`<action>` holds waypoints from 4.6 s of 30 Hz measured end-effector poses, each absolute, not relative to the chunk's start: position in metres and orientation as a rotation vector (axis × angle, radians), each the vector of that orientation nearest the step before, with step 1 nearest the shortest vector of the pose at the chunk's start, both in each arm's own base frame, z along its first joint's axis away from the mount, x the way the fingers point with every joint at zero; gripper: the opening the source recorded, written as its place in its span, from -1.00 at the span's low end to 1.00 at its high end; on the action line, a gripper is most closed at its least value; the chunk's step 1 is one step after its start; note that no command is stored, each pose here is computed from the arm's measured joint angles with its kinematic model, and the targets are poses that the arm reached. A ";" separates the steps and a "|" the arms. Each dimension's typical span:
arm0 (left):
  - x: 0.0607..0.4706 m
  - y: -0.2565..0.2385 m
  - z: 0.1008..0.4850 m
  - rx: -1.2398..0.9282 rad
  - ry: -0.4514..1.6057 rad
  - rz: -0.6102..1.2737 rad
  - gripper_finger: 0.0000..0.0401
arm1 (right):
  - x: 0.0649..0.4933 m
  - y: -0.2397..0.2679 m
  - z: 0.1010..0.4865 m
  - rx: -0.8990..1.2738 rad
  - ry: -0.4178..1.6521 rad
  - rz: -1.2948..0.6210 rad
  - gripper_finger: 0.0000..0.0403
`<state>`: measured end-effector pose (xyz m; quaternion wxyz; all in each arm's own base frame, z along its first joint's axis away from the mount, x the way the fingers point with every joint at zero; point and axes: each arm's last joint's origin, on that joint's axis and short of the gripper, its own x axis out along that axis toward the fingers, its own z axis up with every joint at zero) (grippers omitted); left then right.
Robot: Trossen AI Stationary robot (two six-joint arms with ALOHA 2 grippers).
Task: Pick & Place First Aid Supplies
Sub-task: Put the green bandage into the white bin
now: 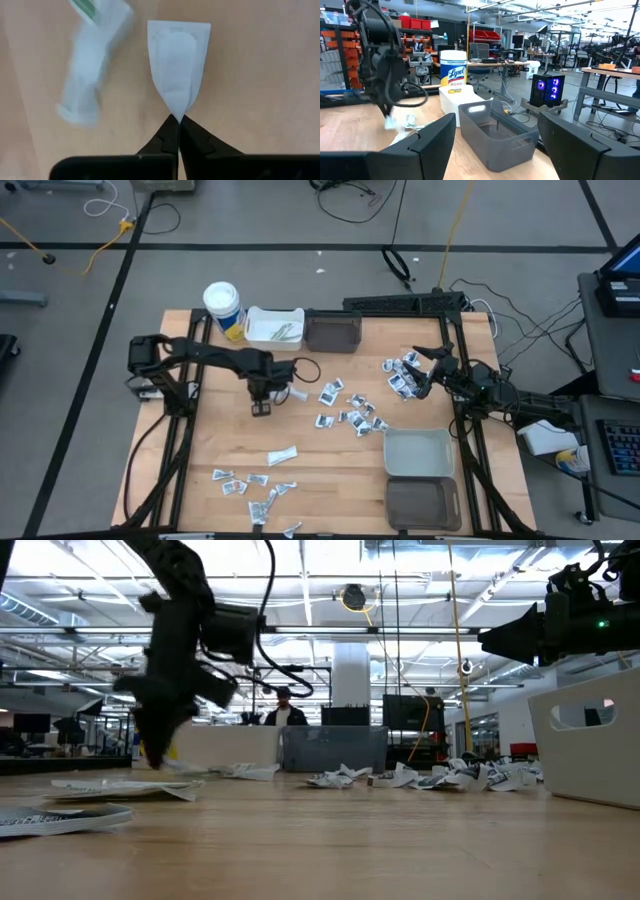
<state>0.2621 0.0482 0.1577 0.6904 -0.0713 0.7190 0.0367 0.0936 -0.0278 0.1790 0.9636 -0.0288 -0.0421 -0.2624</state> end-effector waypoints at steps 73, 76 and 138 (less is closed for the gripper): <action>0.285 0.274 0.264 -0.526 1.507 0.327 -0.99 | 0.094 -0.028 0.179 -0.058 -0.085 -0.531 0.38; 0.289 0.276 0.252 -0.532 1.516 0.323 -0.99 | 0.094 -0.028 0.179 -0.058 -0.085 -0.531 0.39; 0.295 0.260 0.232 -0.229 1.450 0.296 0.41 | 0.094 -0.028 0.179 -0.058 -0.085 -0.532 0.39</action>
